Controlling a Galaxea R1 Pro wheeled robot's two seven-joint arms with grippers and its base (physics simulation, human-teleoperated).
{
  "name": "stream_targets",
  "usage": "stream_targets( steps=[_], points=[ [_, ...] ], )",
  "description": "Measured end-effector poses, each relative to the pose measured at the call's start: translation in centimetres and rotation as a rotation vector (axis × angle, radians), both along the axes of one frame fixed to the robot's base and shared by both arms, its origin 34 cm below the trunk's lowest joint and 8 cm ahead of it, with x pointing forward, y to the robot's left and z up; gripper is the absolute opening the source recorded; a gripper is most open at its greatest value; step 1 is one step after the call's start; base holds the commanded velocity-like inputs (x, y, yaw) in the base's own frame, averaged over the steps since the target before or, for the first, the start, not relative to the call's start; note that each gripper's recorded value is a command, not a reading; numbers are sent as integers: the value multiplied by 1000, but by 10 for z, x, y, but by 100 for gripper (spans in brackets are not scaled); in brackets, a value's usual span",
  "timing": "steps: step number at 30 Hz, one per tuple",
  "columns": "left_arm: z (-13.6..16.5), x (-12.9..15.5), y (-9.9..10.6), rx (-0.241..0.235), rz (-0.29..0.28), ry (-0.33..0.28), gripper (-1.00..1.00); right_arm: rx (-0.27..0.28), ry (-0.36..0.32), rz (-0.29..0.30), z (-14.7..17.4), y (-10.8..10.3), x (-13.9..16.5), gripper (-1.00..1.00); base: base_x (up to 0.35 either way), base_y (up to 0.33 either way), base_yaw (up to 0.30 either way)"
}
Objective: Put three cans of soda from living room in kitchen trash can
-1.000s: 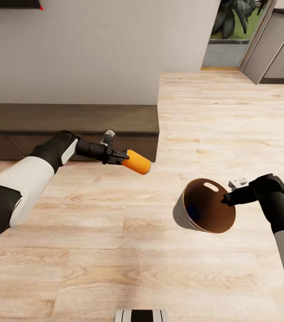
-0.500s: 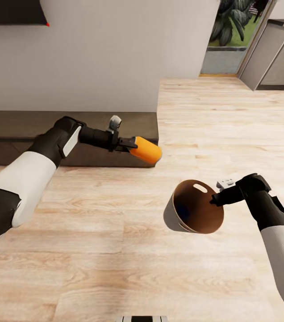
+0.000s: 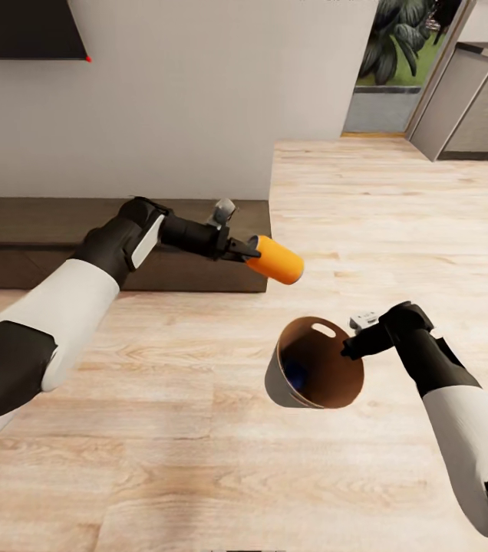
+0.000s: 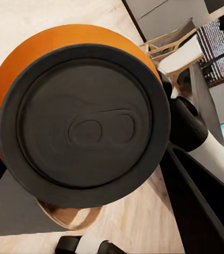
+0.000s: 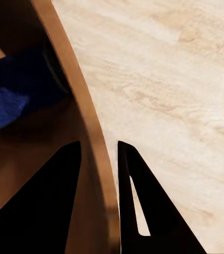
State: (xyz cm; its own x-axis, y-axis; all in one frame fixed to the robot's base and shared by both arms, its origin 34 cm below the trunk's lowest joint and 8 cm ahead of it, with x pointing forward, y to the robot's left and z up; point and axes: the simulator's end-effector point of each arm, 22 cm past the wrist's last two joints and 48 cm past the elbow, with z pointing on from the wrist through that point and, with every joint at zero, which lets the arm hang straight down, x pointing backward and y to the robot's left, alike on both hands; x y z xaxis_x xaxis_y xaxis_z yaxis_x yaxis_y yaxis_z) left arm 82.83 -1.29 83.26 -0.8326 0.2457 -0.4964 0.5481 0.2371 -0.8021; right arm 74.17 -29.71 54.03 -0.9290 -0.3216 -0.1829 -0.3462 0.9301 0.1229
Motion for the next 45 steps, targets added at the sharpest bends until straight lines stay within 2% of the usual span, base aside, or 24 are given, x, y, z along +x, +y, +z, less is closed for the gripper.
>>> stream_targets(
  steps=[1,6,8,9,10,11,13,15,19,27,30,32,35,36,39,42,45],
  points=[
    [0,-1,-4,5,-4,0,-100,-13,1,20,-1,5,0,-100,0,0,0],
    [-1,2,-7,45,9,-6,-100,-3,37,43,-2,24,-9,-100,0,0,0],
    [-16,-2,-8,104,-1,-7,-100,-6,61,57,-6,31,-15,-100,0,0,0],
    [-30,-11,-10,149,-24,-2,-100,-2,65,55,-6,35,-16,-100,0,0,0],
    [-39,-16,-10,172,-37,3,-100,1,68,52,-7,37,-16,-100,0,0,0],
    [-60,-28,-10,236,-74,7,-100,-13,63,59,-9,40,-16,-100,0,0,0],
    [-75,-38,-10,272,-98,17,-100,-34,52,75,-11,44,-14,-100,0,0,0],
    [-84,-45,-9,287,-109,27,-100,-22,54,72,-11,52,-14,-100,0,0,0],
    [-135,-82,-8,367,-157,84,-100,-15,46,79,-12,70,-12,-100,0,0,0],
    [-162,-102,-8,411,-177,108,-100,-43,34,110,-13,75,-11,-100,0,0,0],
    [-180,-117,-12,466,-212,97,-100,-29,38,109,-13,80,-12,-100,0,0,0],
    [-183,-119,-14,482,-223,90,-100,-21,40,104,-12,82,-12,-100,0,0,0],
    [-189,-123,-16,510,-240,74,-100,-51,33,122,-13,78,-11,-100,0,0,0],
    [-188,-125,-21,509,-245,70,-100,-57,28,129,-13,79,-10,-100,0,0,0],
    [-188,-127,-27,507,-246,68,-100,-9,39,111,-12,91,-12,-100,0,0,0],
    [-192,-131,-29,511,-247,70,-100,-17,35,119,-12,91,-12,-100,0,0,0],
    [-200,-133,-29,534,-245,60,-100,-32,33,146,-12,95,-13,-100,0,0,0]
  ],
)
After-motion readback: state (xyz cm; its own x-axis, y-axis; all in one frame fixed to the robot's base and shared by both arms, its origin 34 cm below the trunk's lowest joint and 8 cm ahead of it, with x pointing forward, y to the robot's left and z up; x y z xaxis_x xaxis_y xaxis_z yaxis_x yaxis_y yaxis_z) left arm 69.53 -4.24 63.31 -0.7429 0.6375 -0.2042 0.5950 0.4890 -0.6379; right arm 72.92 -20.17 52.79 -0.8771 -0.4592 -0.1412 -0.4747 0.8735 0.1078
